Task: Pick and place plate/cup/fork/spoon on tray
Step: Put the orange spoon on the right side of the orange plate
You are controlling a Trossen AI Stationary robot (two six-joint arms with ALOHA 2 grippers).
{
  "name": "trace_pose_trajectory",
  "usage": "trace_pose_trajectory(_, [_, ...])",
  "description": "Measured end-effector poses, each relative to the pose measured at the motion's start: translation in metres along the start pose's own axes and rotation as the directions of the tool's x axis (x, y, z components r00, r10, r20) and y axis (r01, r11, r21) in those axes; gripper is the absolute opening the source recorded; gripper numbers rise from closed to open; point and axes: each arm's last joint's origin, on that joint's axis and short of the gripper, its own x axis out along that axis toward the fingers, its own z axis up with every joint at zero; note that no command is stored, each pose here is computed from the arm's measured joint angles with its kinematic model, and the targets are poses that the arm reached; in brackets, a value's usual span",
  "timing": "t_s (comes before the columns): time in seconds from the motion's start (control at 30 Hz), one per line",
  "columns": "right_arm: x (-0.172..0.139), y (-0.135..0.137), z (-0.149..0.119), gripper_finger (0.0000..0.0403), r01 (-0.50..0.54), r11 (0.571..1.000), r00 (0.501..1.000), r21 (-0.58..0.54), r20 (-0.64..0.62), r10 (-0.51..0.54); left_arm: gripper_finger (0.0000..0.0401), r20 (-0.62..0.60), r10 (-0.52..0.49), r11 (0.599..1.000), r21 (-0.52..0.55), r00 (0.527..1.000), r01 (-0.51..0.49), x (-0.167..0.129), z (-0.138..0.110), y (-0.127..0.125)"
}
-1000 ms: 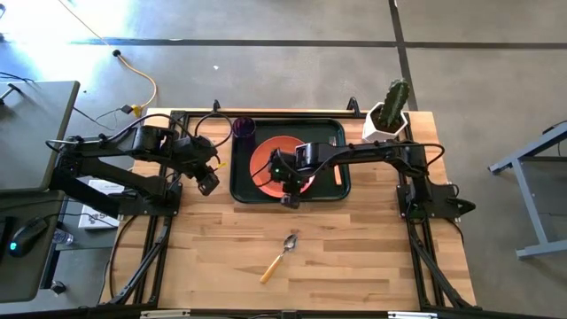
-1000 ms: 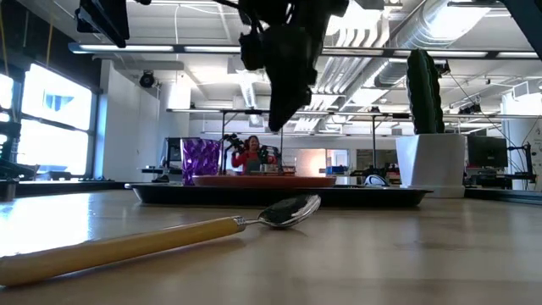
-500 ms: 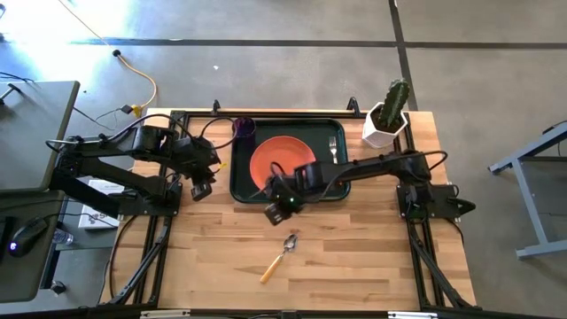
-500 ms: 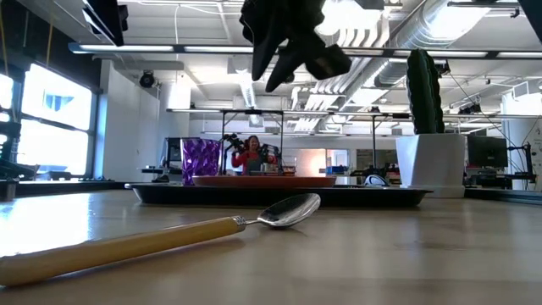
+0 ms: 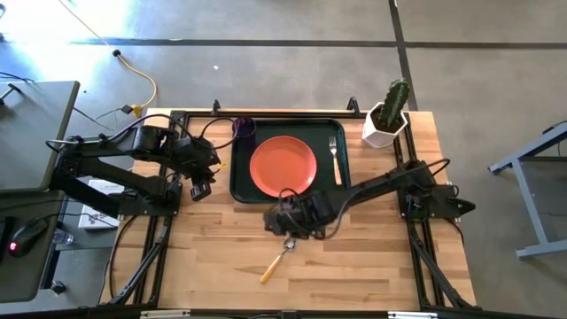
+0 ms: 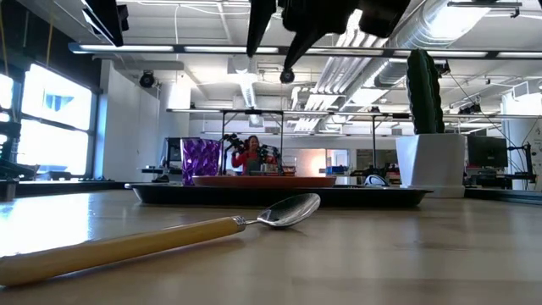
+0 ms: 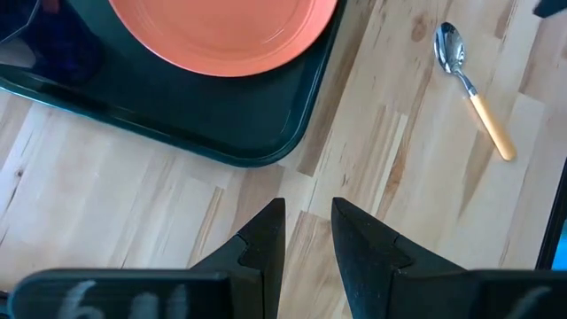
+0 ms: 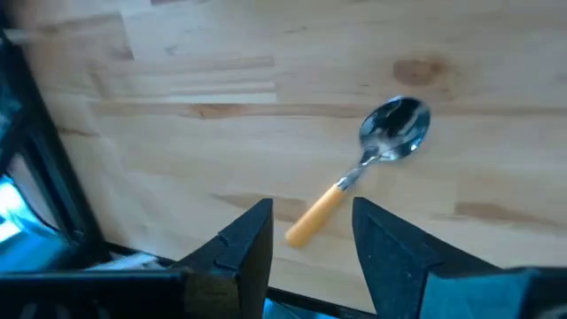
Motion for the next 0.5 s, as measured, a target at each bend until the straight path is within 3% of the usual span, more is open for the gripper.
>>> trace_pose_trajectory(0.2, [-0.001,-0.008,-0.023,0.0139,-0.067,0.990,0.994,0.123,0.096,0.056,0.0085,0.000,0.000,1.000,0.000,1.000,0.000,0.000,0.000,0.000])
trace_pose_trajectory(0.33, [0.002,-0.010,-0.030,0.0138,-0.075,0.985,0.994,0.154,0.088,0.062,0.0085,0.000,0.000,1.000,0.000,1.000,0.000,0.000,0.000,0.000])
trace_pose_trajectory(0.5, [0.028,-0.009,-0.040,0.0138,-0.060,0.985,0.998,0.164,0.015,0.059,0.0085,0.002,0.004,1.000,0.000,1.000,-0.004,0.000,0.000,0.000])
